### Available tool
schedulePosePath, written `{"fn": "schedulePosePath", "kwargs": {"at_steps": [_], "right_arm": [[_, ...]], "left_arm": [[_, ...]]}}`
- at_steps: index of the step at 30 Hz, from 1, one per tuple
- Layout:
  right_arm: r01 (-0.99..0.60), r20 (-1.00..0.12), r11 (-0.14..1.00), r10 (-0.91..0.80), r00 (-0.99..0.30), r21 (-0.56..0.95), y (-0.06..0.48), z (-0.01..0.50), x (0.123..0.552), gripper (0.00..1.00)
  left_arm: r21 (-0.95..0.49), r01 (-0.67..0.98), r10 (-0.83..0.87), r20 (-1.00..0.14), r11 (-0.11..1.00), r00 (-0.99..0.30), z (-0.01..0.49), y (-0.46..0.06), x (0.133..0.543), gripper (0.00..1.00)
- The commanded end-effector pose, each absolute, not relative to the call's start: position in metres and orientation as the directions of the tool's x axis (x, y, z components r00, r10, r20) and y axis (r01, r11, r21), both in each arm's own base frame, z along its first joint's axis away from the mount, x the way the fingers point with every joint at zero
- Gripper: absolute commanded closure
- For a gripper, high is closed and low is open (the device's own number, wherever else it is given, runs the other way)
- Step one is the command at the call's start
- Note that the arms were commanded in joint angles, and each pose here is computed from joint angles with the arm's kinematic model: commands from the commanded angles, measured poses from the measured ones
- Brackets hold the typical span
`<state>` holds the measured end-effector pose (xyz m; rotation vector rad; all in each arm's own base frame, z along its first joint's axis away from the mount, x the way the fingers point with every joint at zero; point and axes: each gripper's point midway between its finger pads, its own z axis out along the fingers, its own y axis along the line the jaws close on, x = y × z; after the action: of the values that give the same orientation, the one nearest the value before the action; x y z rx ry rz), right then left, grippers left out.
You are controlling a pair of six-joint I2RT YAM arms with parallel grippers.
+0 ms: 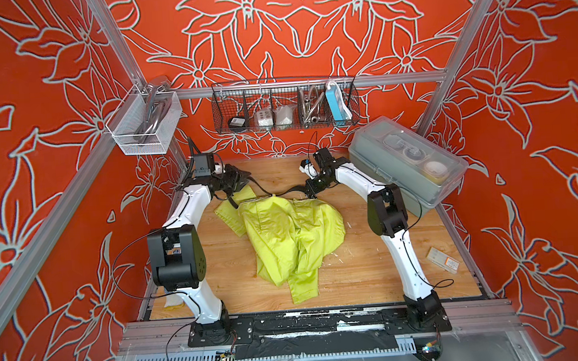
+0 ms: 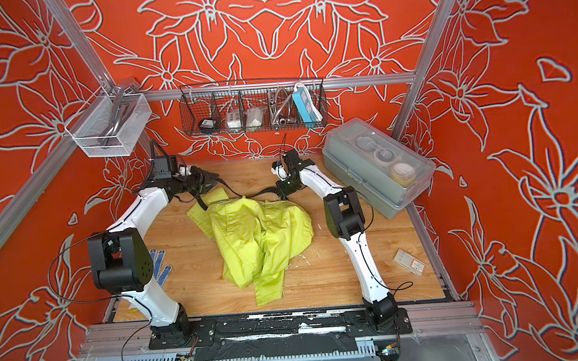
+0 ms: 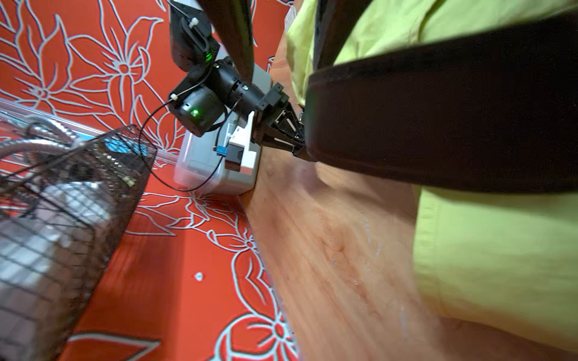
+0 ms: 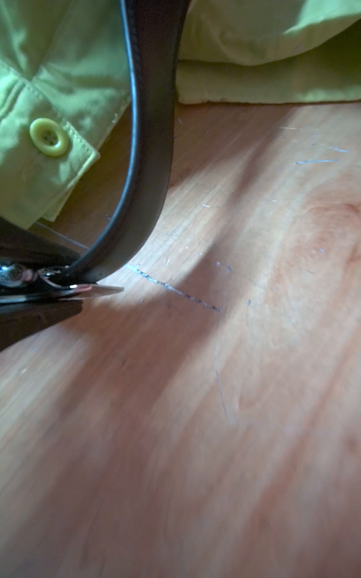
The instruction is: Remove the belt from the trousers
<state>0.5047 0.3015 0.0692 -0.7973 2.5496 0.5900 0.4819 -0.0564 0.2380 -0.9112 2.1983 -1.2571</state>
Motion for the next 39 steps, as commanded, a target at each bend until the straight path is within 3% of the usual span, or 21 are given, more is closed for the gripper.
{"fn": "schedulePosePath", "kwargs": {"at_steps": [1, 4, 7, 10, 13, 19, 27, 39], "right_arm": [[-0.562, -0.554, 0.81, -0.395, -0.733, 0.165, 0.277, 0.138, 0.512, 1.0], [-0.516, -0.535, 0.855, -0.413, -0.737, 0.052, 0.254, 0.149, 0.513, 1.0], [-0.477, -0.567, 0.878, -0.406, -0.717, -0.026, 0.239, 0.178, 0.514, 1.0], [-0.447, -0.579, 0.889, -0.419, -0.7, -0.102, 0.23, 0.198, 0.511, 1.0], [-0.447, -0.575, 0.879, -0.456, -0.679, -0.169, 0.226, 0.202, 0.509, 1.0], [-0.462, -0.585, 0.866, -0.478, -0.655, -0.19, 0.235, 0.213, 0.5, 1.0], [-0.481, -0.598, 0.842, -0.52, -0.609, -0.242, 0.249, 0.223, 0.489, 1.0], [-0.501, -0.637, 0.842, -0.501, -0.586, -0.2, 0.255, 0.239, 0.482, 1.0]], "left_arm": [[-0.89, -0.094, -0.648, -0.25, 0.447, -0.719, 0.315, -0.068, 0.473, 0.66], [-0.893, -0.091, -0.663, -0.255, 0.44, -0.704, 0.327, -0.073, 0.462, 0.65], [-0.912, -0.199, -0.72, -0.135, 0.359, -0.681, 0.286, -0.082, 0.455, 0.68], [-0.961, -0.242, -0.8, 0.037, 0.136, -0.599, 0.257, -0.102, 0.46, 0.72], [-0.989, -0.144, -0.825, 0.115, -0.041, -0.553, 0.271, -0.135, 0.472, 0.67], [-0.989, -0.089, -0.8, 0.146, -0.116, -0.582, 0.31, -0.195, 0.487, 0.63], [-0.935, -0.245, -0.778, 0.349, -0.256, -0.523, 0.277, -0.229, 0.505, 0.63], [-0.908, -0.344, -0.78, 0.391, -0.24, -0.488, 0.247, -0.244, 0.509, 0.62]]}}
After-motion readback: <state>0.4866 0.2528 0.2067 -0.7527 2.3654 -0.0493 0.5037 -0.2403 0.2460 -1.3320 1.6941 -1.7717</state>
